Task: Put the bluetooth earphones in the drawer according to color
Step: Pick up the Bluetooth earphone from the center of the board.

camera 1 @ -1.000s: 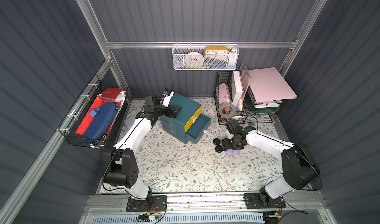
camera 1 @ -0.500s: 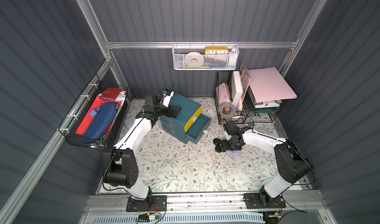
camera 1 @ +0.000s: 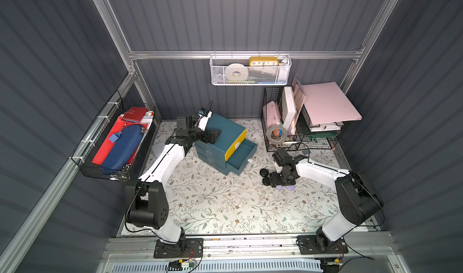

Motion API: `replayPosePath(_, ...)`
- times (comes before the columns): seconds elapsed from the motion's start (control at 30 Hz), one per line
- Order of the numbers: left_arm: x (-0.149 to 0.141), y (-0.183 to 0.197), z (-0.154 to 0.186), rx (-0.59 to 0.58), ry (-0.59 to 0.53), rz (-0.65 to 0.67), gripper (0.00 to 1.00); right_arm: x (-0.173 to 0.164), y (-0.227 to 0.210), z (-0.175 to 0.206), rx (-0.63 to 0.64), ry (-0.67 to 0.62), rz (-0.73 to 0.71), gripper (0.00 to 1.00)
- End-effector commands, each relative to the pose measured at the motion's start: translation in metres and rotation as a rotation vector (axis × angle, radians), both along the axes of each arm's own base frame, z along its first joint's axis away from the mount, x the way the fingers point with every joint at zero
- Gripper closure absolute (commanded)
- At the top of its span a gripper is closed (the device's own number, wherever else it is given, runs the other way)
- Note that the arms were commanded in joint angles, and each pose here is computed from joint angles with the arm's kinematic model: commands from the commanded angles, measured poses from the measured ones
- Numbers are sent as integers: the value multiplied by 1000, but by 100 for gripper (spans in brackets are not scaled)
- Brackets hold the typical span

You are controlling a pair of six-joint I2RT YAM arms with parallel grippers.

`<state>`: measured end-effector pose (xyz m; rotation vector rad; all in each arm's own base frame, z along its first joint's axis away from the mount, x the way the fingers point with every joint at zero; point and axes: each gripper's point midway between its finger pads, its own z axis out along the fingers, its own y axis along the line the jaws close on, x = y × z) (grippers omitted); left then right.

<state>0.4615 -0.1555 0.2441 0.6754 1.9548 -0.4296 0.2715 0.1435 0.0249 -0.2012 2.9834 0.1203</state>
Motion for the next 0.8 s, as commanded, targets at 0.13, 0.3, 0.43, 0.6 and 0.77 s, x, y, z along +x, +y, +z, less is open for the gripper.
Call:
replayPosePath(0.13, -26, 5, -77, 33, 301, 38, 1, -11, -8, -1, -26, 18, -14, 27)
replayPosePath(0.3, -26, 5, -76, 33, 299, 37, 1, -10, -6, -1, -22, 16, -14, 30)
replayPosePath(0.43, -26, 5, -76, 32, 301, 37, 1, -8, -3, -3, -8, 16, -20, 34)
replayPosePath(0.6, -26, 5, -77, 35, 301, 35, 1, -5, -1, -7, -8, 18, -21, 35)
replayPosePath(0.77, -26, 5, -76, 35, 299, 37, 1, -2, 3, -12, 1, 25, -27, 38)
